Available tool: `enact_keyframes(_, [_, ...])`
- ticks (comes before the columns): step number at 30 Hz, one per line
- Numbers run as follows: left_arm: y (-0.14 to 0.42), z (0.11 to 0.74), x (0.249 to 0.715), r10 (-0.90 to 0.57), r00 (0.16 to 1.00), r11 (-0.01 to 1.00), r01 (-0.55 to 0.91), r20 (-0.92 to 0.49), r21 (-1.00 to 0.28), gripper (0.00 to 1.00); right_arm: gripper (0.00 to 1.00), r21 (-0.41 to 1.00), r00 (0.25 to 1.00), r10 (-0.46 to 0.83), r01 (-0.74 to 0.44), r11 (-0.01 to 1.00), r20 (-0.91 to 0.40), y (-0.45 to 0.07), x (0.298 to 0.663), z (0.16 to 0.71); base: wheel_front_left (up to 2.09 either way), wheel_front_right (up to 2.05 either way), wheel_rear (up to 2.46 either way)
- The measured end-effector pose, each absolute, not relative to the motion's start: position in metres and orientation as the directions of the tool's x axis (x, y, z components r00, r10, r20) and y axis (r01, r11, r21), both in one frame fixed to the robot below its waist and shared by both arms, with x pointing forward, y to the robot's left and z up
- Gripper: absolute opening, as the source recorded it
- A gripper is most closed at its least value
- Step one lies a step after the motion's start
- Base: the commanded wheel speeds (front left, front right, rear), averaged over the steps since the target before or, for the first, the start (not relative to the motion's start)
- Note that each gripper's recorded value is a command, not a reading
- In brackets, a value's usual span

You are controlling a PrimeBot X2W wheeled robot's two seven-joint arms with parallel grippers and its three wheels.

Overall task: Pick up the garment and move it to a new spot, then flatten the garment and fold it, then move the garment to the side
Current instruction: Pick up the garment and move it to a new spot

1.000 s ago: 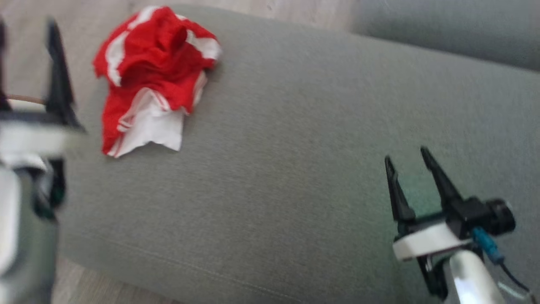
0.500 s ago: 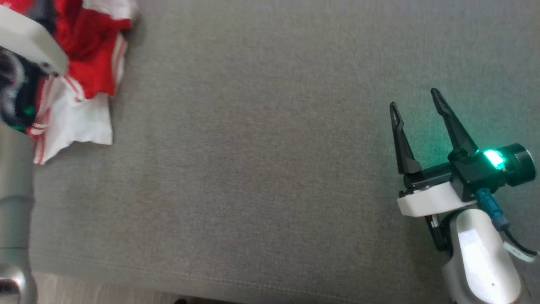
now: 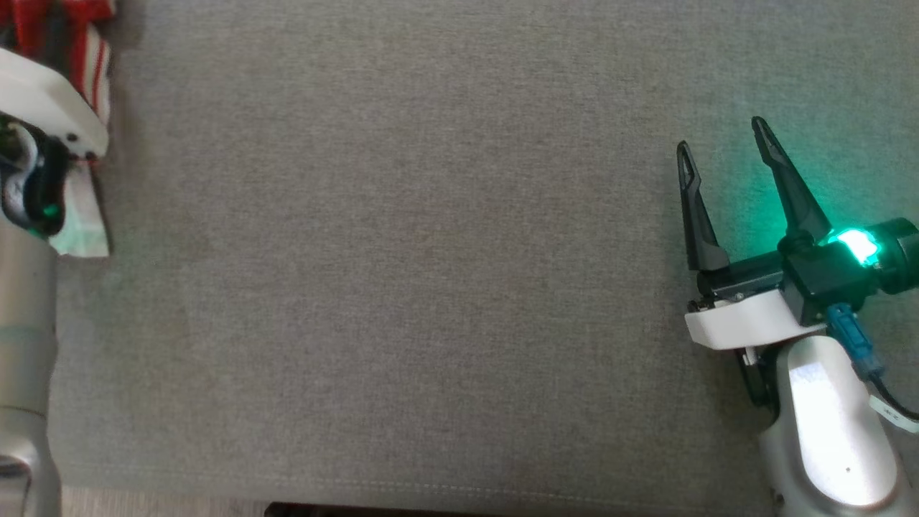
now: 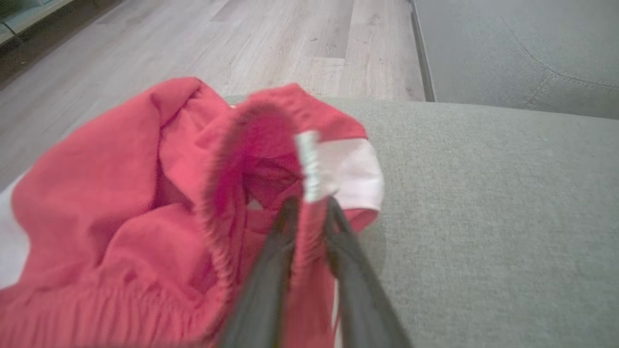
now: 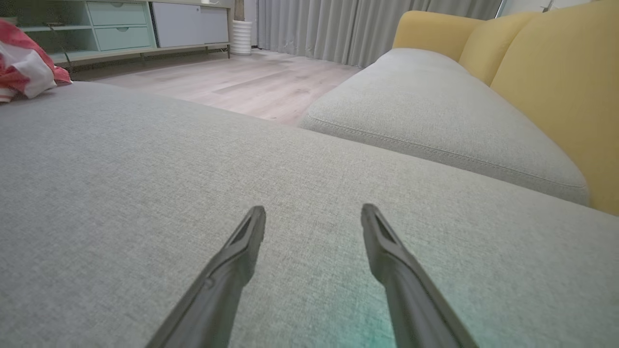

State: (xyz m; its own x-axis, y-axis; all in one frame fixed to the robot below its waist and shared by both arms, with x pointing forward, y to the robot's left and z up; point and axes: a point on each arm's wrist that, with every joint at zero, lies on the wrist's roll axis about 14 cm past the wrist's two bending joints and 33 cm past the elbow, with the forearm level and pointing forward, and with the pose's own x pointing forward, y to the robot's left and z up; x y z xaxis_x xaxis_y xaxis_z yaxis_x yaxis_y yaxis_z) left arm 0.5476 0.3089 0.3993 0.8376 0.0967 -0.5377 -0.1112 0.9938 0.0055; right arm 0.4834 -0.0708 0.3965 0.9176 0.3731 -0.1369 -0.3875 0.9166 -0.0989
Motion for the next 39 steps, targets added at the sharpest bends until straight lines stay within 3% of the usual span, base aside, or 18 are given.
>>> enact_keyframes(1, [0.308,0.4,0.551,0.097,0.841,0.994,-0.111,-0.532,0.006,0.03,1.0,-0.1,0.918,0.37,-0.385,0.918,-0.14,-0.072,0.483,0.395,0.0,0.0,0.0])
enact_keyframes(2, [0.308,0.4,0.554,0.096,0.846,0.994,-0.109,-0.525,0.007,0.0,1.0,-0.101,0.919,0.367,-0.382,0.919,-0.143,-0.074,0.483,0.395,0.0,0.0,0.0])
enact_keyframes(12, [0.298,0.467,0.58,0.063,0.937,0.995,-0.031,-0.343,0.097,0.0,1.0,-0.089,0.934,0.341,-0.351,0.932,-0.106,-0.084,0.478,0.414,0.0,0.0,0.0])
enact_keyframes(22, [0.209,0.606,0.598,-0.185,0.977,0.927,0.208,-0.101,0.311,0.0,1.0,-0.055,0.962,0.273,-0.273,0.96,-0.015,-0.109,0.461,0.461,0.0,0.0,0.0])
enact_keyframes(29, [0.08,0.674,0.573,-0.493,0.87,0.811,0.453,0.017,0.37,0.0,1.0,-0.037,0.986,0.164,-0.163,0.986,0.017,-0.149,0.429,0.484,0.0,0.0,0.0])
enact_keyframes(34, [-0.014,0.717,0.53,-0.697,0.706,0.697,0.625,0.125,0.351,0.0,1.0,-0.03,0.995,0.083,-0.081,0.996,0.055,-0.177,0.407,0.501,0.0,0.0,0.0])
enact_keyframes(39, [-0.065,0.721,0.488,-0.808,0.564,0.588,0.751,0.172,0.301,0.0,1.0,-0.029,0.998,0.025,-0.023,0.999,0.063,-0.196,0.387,0.506,0.0,0.0,0.0])
